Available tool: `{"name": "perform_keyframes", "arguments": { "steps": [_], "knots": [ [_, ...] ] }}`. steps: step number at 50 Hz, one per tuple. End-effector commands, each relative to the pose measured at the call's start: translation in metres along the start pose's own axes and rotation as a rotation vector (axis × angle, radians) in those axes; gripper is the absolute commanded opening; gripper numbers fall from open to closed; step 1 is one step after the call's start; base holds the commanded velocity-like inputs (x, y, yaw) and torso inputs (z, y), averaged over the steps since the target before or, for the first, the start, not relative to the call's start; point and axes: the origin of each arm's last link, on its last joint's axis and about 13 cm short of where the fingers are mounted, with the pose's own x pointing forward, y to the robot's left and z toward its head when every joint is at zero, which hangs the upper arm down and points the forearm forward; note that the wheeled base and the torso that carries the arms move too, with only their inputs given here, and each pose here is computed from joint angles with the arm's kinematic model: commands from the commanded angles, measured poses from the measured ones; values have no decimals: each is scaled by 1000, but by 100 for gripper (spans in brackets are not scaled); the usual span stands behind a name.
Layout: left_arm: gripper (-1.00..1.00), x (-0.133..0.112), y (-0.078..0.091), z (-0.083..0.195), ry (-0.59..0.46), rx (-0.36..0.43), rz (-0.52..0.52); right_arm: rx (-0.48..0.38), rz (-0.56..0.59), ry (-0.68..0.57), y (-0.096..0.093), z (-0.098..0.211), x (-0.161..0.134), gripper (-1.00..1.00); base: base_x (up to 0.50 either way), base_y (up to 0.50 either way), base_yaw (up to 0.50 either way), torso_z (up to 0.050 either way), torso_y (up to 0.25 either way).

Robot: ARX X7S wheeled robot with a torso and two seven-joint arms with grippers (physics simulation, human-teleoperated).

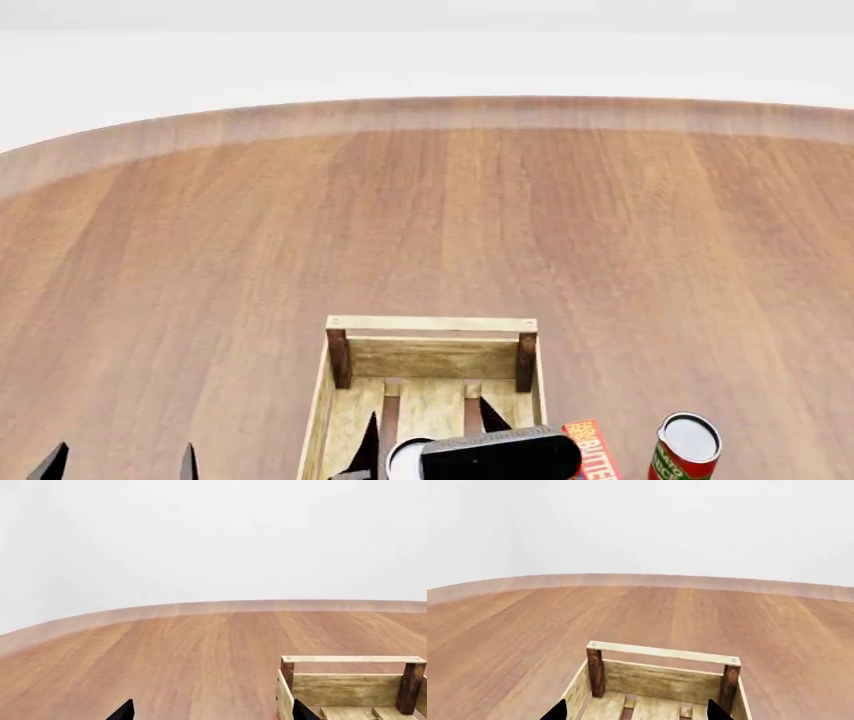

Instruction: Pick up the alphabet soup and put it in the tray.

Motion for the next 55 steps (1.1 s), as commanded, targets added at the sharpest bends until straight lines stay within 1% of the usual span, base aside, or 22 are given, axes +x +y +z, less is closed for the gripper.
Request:
{"name": "perform_keyframes", "arguments": {
  "steps": [1, 11, 14, 19, 21, 23, 24, 28, 36, 40, 42, 50, 53, 55],
  "knots": [
    [100, -3, 0, 8, -47, 7, 12, 18, 13, -99, 1, 21, -12, 100, 0, 0, 0, 0, 0],
    [100, -5, -1, 15, -88, 7, 16, 20, 29, -158, 2, 36, -22, 100, 0, 0, 0, 0, 0],
    [100, -5, -1, 15, -92, 30, 18, 24, 28, -176, 3, 41, -25, 100, 0, 0, 0, 0, 0],
    [100, -6, -2, 18, -105, 18, 16, 32, 31, -195, 3, 47, -27, 100, 0, 0, 0, 0, 0],
    [100, -5, -2, 18, -114, 31, 18, 37, 33, -209, 4, 52, -28, 100, 0, 0, 0, 0, 0],
    [100, -5, -2, 18, -115, 20, 16, 40, 34, -222, 4, 54, -28, 100, 0, 0, 0, 0, 0],
    [100, -6, -2, 20, -132, 14, 12, 49, 34, -233, 4, 58, -29, 100, 0, 0, 0, 0, 0],
    [100, -7, -2, 22, -150, 16, 7, 54, 33, -241, 5, 62, -30, 100, 0, 0, 0, 0, 0],
    [100, -8, -3, 26, -181, -5, 6, 63, 37, -278, 5, 71, -34, 100, 0, 0, 0, 0, 0],
    [100, -8, -3, 26, -184, 0, 3, 75, 40, -317, 5, 75, -36, 100, 0, 0, 0, 0, 0],
    [100, -9, -3, 27, -195, -4, -1, 96, 56, -345, 5, 79, -37, 100, 0, 0, 0, 0, 0],
    [100, -10, -4, 32, -244, -21, -19, 104, 68, -374, 5, 81, -39, 100, 0, 0, 0, 0, 0],
    [100, -11, -4, 33, -255, -25, -26, 133, 85, -386, 6, 82, -41, 100, 0, 0, 0, 0, 0],
    [100, -11, -4, 33, -261, -26, -30, 133, 83, -393, 5, 83, -41, 100, 0, 0, 0, 0, 0]
  ]
}}
